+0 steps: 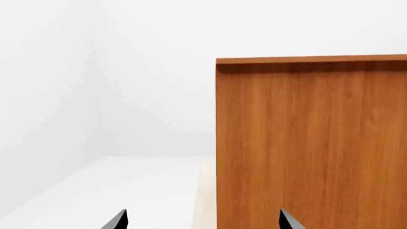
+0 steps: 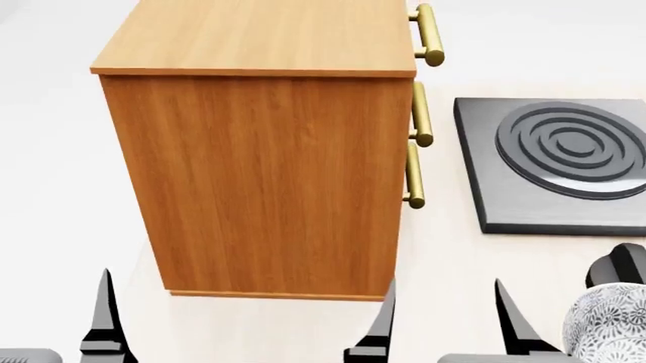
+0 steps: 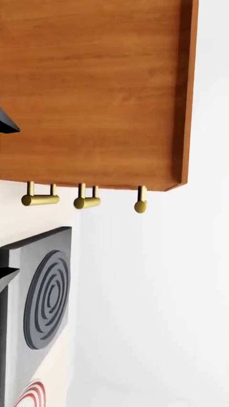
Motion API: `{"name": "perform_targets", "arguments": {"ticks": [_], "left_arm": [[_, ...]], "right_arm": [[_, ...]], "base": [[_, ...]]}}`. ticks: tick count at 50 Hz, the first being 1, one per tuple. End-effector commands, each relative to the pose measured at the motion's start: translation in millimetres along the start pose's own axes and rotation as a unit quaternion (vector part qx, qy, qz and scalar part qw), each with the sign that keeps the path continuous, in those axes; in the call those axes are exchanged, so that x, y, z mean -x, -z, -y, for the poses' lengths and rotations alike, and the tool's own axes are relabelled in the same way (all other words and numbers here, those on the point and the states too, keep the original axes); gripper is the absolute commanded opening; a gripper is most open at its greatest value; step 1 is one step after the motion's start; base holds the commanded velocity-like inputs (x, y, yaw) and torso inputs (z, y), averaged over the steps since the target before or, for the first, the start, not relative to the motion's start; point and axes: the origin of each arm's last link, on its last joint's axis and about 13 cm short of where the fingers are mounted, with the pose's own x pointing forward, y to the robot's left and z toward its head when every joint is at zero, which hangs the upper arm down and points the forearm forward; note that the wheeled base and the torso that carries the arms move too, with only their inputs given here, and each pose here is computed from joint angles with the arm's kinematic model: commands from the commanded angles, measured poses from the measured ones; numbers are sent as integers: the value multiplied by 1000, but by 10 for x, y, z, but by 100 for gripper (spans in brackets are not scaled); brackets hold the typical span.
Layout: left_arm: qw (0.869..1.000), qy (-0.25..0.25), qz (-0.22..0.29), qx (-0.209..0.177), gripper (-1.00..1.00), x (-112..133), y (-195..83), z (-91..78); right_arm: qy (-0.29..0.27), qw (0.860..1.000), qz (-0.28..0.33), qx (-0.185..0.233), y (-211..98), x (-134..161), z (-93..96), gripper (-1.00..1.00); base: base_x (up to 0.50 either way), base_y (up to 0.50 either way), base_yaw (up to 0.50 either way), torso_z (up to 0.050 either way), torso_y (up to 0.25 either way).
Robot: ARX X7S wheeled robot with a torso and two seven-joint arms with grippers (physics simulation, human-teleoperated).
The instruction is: Put the bowl on the top of the cabinet.
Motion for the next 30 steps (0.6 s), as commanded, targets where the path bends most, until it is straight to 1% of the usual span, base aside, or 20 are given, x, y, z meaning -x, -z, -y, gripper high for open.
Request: {"name": "perform_targets", "arguments": {"ticks": [1, 5, 7, 8, 9, 10, 11, 12, 13, 17, 22, 26, 27, 30], "left_arm": [[1000, -1, -2, 1, 100, 2, 17, -8], [1000, -2, -2, 0, 100, 5, 10, -9], [1000, -2, -2, 0, 100, 5, 9, -2], [1000, -1, -3, 0, 100, 3, 14, -1], [1000, -1, -3, 0, 100, 3, 14, -1], [1000, -1, -3, -1, 100, -1, 16, 1], [1000, -1, -3, -1, 100, 0, 16, 2], [1000, -1, -3, -1, 100, 1, 19, 3], [1000, 0, -3, -1, 100, 1, 16, 4], [1000, -1, -4, -2, 100, -4, 20, 5], [1000, -1, -3, -2, 100, -9, 15, 7], [1000, 0, -4, -2, 100, -17, 18, 11], [1000, 0, -4, -3, 100, -17, 16, 9], [1000, -1, -3, -3, 100, -13, 12, 7]], "right_arm": [[8, 1000, 0, 15, 36, 2, 12, 100], [29, 999, 0, 43, 50, 8, 32, 100], [37, 998, -10, 52, 39, 9, 38, 100], [23, 999, 0, 45, 21, 19, 46, 100], [31, 998, -6, 49, 16, 21, 50, 100], [24, 998, -22, 45, -2, 14, 58, 100], [28, 998, -14, 50, -17, 18, 65, 100], [38, 997, -16, 65, -29, 21, 71, 100], [36, 996, -8, 79, -68, 38, 77, 100], [29, 995, -13, 97, -165, 79, 110, 100], [9, 992, -48, 117, -289, 139, 191, 100], [6, 988, -73, 133, -357, 191, 278, 100], [8, 989, -74, 128, -398, 217, 324, 100], [13, 988, -77, 130, -458, 262, 391, 100]], "base": [[0, 0, 0, 0, 0], [0, 0, 0, 0, 0], [0, 0, 0, 0, 0], [0, 0, 0, 0, 0], [0, 0, 0, 0, 0], [0, 0, 0, 0, 0], [0, 0, 0, 0, 0], [0, 0, 0, 0, 0], [0, 0, 0, 0, 0], [0, 0, 0, 0, 0], [0, 0, 0, 0, 0], [0, 0, 0, 0, 0], [0, 0, 0, 0, 0], [0, 0, 0, 0, 0]]}}
